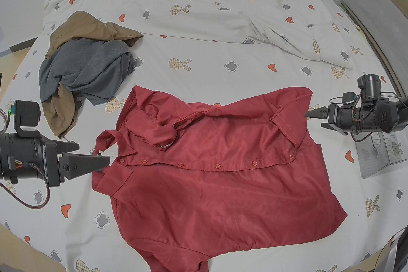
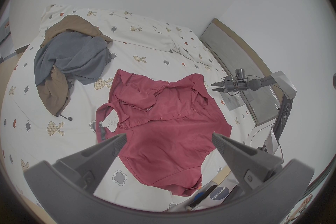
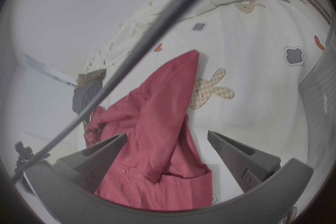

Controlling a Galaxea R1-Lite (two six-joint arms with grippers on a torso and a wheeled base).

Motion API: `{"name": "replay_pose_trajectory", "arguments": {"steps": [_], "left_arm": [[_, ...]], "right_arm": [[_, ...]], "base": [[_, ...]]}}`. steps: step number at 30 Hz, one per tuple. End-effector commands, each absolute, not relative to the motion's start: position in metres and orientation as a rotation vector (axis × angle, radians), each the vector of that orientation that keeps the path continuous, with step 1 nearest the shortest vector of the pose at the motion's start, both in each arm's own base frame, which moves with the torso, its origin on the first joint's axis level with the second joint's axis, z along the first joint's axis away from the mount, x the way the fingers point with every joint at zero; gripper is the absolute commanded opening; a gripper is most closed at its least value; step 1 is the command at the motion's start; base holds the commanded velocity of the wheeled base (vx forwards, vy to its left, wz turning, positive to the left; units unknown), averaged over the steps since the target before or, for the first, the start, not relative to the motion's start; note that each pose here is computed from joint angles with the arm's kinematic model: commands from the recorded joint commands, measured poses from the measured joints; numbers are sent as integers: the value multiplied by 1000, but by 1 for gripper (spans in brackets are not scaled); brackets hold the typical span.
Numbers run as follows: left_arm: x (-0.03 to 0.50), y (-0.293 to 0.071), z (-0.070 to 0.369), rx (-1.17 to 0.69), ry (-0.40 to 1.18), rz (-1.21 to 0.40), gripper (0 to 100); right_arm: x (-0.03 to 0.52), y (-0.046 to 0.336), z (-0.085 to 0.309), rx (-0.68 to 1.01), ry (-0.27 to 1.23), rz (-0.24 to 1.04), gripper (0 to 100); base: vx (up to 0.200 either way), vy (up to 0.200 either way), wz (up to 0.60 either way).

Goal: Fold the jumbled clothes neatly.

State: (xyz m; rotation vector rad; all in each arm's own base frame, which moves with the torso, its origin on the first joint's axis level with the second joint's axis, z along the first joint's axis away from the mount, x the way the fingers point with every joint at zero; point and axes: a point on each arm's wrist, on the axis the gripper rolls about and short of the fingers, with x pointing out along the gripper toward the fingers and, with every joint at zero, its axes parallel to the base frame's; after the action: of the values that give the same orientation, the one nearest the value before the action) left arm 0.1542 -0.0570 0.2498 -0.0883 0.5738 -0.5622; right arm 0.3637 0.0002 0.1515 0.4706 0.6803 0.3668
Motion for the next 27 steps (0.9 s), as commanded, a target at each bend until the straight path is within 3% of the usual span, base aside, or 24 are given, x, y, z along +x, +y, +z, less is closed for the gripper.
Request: {"name": "replay_pose_trajectory", "arguments": {"steps": [1,10,18,27], "left_arm": [[155,-58,249,-88,579,-567,100],[154,-58,250,-88,572,-566,100],[155,-58,249,-88,579,-565,100],[156,-58,248,-88,584,-565,100]], "right_arm": [[358,21,144,388,705,294,100],[382,13,110,418,665,323,100],[381,-4,111,513,658,324,100],[370,-35,98,670,718,433,100]], "base": [[0,0,0],[0,0,0],[0,0,0],[0,0,0]]}}
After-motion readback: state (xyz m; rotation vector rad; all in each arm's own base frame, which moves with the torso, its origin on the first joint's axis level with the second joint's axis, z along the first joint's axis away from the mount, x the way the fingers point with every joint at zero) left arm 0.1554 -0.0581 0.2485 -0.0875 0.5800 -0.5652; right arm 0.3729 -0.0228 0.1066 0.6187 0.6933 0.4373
